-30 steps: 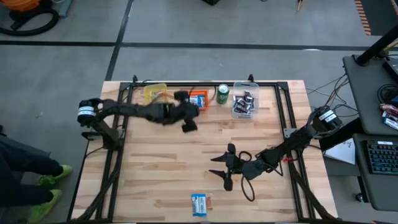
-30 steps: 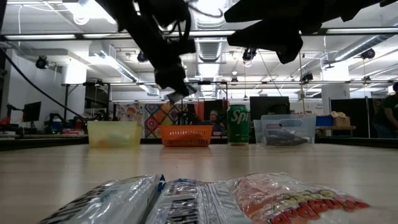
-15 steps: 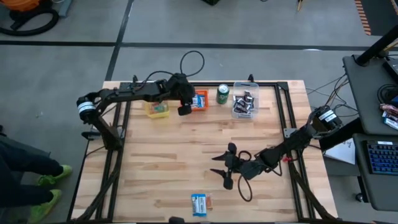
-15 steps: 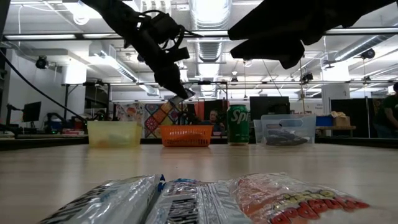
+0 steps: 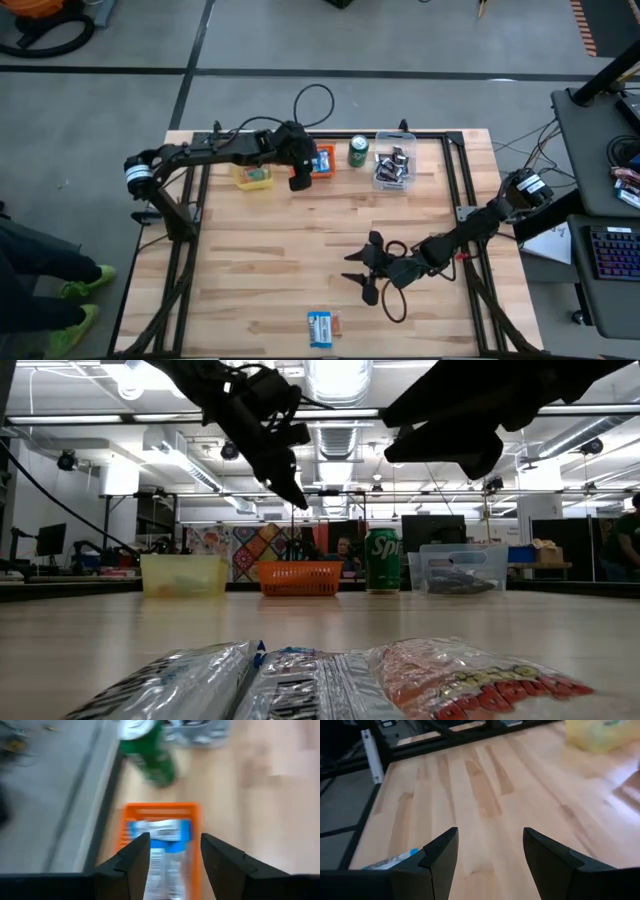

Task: Organize candy in baskets
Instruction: Put the orange gummy into the yellow bin

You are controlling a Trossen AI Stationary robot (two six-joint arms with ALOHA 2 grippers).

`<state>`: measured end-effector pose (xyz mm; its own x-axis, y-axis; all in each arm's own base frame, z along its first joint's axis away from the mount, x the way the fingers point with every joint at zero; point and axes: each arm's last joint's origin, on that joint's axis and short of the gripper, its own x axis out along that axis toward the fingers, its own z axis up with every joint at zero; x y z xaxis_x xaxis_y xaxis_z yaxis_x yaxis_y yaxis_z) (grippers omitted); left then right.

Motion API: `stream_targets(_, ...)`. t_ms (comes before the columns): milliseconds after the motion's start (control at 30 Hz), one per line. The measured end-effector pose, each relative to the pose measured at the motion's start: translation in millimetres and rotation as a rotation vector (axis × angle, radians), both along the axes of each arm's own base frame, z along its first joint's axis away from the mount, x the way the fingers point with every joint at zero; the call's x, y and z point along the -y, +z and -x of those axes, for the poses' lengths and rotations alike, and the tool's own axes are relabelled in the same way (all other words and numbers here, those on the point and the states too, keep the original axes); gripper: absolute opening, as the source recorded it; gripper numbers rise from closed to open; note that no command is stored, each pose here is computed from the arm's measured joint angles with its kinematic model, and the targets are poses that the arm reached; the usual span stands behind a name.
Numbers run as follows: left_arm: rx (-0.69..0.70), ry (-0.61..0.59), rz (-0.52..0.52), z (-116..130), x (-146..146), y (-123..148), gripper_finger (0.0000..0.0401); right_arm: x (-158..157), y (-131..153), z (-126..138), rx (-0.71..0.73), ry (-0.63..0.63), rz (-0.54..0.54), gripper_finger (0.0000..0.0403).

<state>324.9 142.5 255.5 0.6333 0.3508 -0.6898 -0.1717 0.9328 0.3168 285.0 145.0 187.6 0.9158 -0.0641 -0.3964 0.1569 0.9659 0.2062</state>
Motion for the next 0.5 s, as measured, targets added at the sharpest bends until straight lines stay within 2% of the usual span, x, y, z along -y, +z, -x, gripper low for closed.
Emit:
stream_targets(167, 0.025, -0.059, 0.184, -9, 38, 10, 0.0154, -5, -1, 1, -0.039, 0.112, -0.130, 0.0210)
stream_targets(333, 0.046, -0.132, 0.262, -15, 97, 14, 0.0149, -12, -2, 3, -0.098, 0.241, -0.272, 0.0210)
stream_targets(500, 0.006, -0.285, 0.314, -16, 174, 6, 0.0146, -22, -3, 9, -0.119, 0.297, -0.277, 0.0210)
